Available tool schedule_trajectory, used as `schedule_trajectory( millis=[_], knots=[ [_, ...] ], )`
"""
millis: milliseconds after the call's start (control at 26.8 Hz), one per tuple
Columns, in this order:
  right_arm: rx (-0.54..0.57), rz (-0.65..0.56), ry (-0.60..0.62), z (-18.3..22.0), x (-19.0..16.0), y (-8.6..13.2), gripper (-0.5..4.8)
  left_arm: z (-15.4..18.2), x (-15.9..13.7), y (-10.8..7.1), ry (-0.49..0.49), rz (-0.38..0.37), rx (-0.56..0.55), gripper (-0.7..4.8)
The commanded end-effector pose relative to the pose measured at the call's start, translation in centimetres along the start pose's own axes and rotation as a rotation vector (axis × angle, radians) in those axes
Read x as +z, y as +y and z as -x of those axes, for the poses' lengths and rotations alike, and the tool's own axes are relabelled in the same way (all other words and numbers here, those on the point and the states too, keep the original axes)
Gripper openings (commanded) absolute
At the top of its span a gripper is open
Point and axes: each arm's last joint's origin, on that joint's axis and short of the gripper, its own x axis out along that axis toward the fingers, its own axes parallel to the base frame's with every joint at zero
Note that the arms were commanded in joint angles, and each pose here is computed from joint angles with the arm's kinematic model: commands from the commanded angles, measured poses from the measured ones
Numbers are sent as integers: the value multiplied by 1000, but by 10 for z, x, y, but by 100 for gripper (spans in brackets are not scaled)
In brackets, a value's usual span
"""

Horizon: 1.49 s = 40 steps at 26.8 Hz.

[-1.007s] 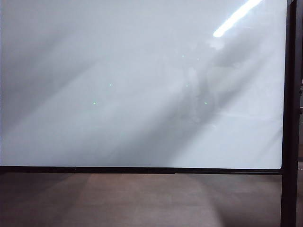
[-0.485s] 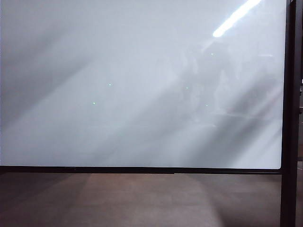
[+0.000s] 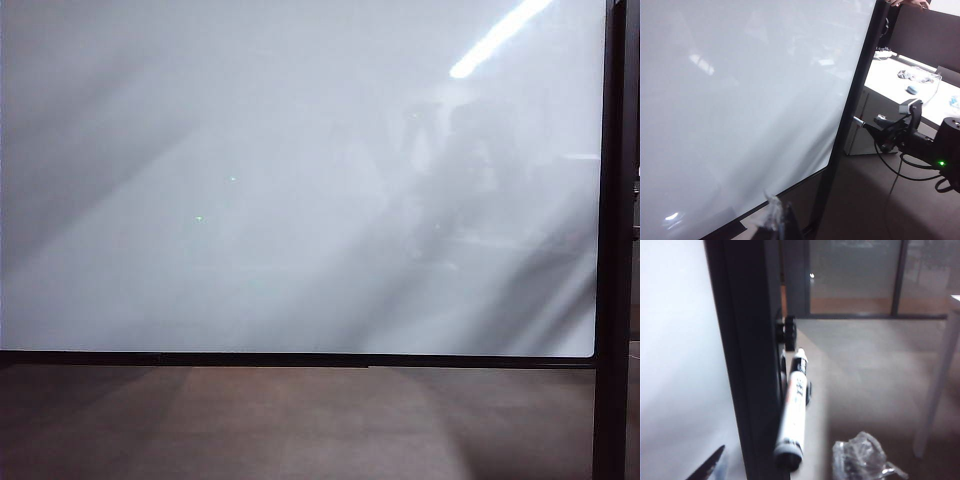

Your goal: Reach to the right to find the marker pen, pick it up, and write the number 6 on the whiteboard.

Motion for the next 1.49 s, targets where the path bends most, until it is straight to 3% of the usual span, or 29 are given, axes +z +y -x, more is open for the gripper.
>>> schedule_trajectory(
  millis=[37,857,932,1118,1193,1305,1491],
  knots=[
    [52,28,-61,-17,7,-5,271,-1,2,0,-14,-2,-1,-5],
    [54,-13,-35,-41,-7,-13,260,-6,-2,0,6,0,0,-5],
    [54,-14,-34,-41,-7,-14,207,-7,-2,0,9,0,1,-5],
    [53,-17,-27,-41,-8,-13,196,-7,-2,0,10,0,0,-5],
    [53,-17,-25,-41,-8,-13,110,-7,-2,0,10,0,0,-5],
    [52,-22,-15,-41,-9,-14,51,-7,-2,0,10,0,0,-5],
    [49,-24,-12,-41,-9,-14,40,-7,-2,0,9,0,1,-5]
  ],
)
